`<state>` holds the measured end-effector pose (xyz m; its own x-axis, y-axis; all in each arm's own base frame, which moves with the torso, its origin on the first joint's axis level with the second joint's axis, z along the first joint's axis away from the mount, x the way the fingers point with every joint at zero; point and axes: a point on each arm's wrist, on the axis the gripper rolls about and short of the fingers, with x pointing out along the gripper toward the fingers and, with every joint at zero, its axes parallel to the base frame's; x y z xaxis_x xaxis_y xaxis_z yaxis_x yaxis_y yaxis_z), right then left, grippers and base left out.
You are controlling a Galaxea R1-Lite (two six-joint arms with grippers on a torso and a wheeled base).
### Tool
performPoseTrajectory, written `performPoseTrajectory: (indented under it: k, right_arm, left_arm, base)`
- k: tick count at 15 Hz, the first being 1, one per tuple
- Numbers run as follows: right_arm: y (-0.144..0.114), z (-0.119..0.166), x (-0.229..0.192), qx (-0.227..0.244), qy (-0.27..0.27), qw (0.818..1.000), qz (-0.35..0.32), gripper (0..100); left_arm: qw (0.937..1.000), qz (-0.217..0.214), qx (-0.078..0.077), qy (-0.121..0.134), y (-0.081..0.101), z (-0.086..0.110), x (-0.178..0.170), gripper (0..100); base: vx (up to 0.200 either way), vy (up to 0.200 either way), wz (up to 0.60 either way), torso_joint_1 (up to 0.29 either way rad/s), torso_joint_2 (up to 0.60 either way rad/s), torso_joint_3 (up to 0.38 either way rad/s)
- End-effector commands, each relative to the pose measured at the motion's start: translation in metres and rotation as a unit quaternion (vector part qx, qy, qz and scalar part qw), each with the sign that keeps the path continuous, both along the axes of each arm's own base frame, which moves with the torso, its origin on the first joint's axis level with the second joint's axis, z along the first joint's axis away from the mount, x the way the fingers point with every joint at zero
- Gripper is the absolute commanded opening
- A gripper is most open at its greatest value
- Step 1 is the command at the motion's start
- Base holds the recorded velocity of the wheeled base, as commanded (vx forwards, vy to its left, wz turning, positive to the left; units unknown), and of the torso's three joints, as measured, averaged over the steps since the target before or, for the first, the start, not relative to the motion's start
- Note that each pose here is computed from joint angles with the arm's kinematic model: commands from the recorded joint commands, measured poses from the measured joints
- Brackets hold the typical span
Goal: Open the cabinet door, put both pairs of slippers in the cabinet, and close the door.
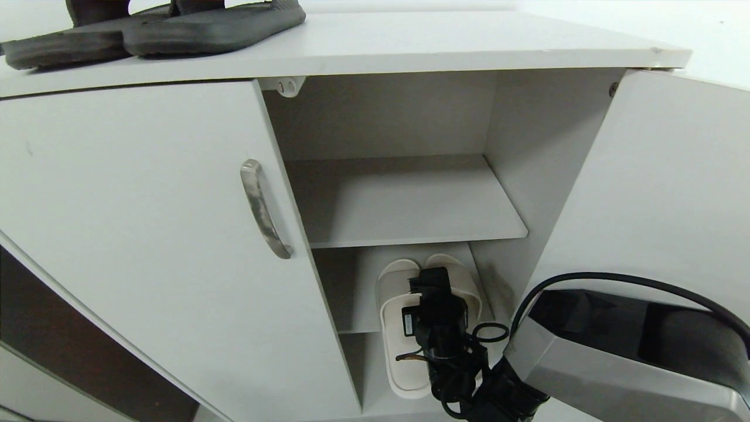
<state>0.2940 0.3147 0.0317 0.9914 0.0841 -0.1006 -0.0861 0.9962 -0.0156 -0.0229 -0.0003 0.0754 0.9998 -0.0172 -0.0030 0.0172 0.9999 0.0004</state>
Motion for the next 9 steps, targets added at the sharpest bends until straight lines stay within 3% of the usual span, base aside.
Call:
performPoseTrajectory:
  k: [1, 9]
  right_arm:
    - [-0.003, 0.002, 0.007, 0.0, 0.0, 1.0, -0.006, 0]
    - [0.009, -0.008, 0.069, 0.005, -0.005, 0.999, -0.038, 0]
  left_arm:
    - [1.0, 0.0, 0.0, 0.001, 0.0, 0.0, 0.0, 0]
    - [1.0, 0.001, -0.003, 0.001, 0.0, 0.0, 0.0, 0]
  base:
    - [0.0, 0.0, 0.0, 0.0, 0.0, 0.0]
    - [0.0, 0.0, 0.0, 0.0, 0.0, 0.0]
